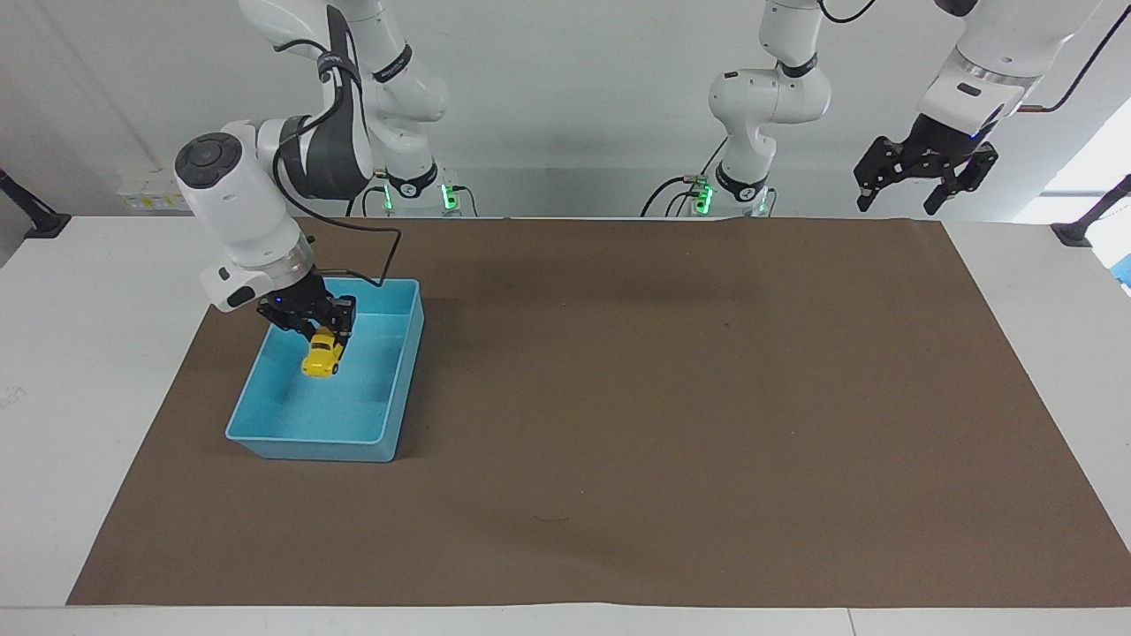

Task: Wind up and store yellow beetle car
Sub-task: 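Lift the car with the right gripper and carry it over the bin, then lower the car into the bin and open the right gripper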

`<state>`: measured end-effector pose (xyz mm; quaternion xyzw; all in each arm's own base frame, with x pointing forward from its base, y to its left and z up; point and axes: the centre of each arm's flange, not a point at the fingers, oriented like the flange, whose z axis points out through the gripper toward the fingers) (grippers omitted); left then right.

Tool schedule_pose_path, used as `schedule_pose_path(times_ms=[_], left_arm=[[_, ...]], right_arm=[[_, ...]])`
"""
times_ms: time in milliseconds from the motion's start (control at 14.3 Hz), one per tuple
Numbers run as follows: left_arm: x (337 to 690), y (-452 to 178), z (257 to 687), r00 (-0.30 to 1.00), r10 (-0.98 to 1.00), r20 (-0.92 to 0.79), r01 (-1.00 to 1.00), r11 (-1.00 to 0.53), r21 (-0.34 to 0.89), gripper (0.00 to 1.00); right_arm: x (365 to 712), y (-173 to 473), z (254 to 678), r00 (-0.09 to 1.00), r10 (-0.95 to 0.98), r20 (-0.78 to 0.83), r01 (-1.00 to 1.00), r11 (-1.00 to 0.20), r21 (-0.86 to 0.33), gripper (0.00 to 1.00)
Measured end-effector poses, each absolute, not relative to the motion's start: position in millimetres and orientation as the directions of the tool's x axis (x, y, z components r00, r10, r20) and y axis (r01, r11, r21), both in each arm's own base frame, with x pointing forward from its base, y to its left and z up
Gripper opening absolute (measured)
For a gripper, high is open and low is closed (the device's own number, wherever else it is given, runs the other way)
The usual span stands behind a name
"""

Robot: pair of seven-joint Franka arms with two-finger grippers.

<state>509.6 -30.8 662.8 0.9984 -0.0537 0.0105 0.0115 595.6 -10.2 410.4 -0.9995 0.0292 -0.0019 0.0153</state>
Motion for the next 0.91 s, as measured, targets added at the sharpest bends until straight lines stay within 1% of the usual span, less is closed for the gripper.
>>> schedule_pose_path(times_ms=[770,910], left_arm=[[510,-31,663,0.994,-0.107,0.022,-0.107,-0.994,0.022,1.00],[510,-31,663,0.994,-0.107,0.022,-0.107,-0.994,0.022,1.00]], right_arm=[[584,-13,332,0.995,-0.063,-0.082,-0.067,-0.997,-0.045,0.46],[580,-13,324,0.994,-0.063,-0.088,-0.067,-0.997,-0.045,0.46]])
